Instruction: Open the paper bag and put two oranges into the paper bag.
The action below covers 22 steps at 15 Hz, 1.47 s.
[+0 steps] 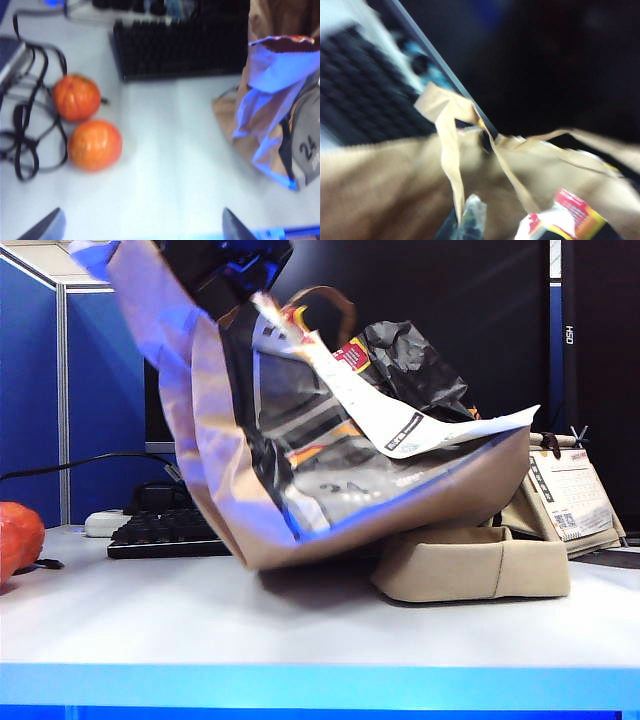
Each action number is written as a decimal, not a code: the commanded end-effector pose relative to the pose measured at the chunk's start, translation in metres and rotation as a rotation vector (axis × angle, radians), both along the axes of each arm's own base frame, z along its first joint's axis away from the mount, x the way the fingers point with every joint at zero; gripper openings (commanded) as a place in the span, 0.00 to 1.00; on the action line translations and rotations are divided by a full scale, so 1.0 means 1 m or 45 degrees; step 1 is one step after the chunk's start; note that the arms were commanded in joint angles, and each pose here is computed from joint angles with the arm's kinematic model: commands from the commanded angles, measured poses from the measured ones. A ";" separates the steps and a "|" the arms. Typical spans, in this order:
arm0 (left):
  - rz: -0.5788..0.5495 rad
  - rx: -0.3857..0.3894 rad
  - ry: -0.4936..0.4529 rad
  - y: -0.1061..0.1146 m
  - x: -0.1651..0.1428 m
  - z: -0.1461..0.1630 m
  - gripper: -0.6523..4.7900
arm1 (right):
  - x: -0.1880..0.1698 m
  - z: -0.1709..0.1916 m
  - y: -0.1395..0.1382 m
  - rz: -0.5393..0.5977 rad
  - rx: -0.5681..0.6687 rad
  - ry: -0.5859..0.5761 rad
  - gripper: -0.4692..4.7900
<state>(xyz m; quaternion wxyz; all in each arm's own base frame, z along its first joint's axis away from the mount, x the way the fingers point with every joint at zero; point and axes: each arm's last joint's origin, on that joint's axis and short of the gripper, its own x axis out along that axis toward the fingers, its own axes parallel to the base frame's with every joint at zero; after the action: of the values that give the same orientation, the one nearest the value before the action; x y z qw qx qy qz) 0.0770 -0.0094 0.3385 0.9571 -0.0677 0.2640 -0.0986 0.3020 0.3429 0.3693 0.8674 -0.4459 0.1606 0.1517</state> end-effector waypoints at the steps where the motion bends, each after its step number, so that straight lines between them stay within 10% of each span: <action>1: 0.000 -0.001 -0.126 0.000 0.004 0.009 0.87 | -0.014 0.035 -0.008 -0.010 0.074 -0.075 0.08; 11: 0.084 0.105 -0.211 0.002 0.007 0.014 0.87 | -0.038 0.082 -0.022 0.137 0.415 0.019 0.09; 14: 0.142 0.170 -0.209 0.004 0.009 0.014 0.86 | -0.046 0.078 -0.030 -0.153 0.365 -0.006 0.96; 22: 0.153 0.213 -0.156 0.004 0.023 0.011 0.86 | -0.070 0.063 -0.065 -0.560 0.351 0.190 1.00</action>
<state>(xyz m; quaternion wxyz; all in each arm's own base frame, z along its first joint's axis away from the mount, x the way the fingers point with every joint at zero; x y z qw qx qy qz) 0.0997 -0.0053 0.3457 0.9748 -0.0006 0.2220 -0.0231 0.2378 0.2852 0.4266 0.9152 -0.2763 0.2918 0.0291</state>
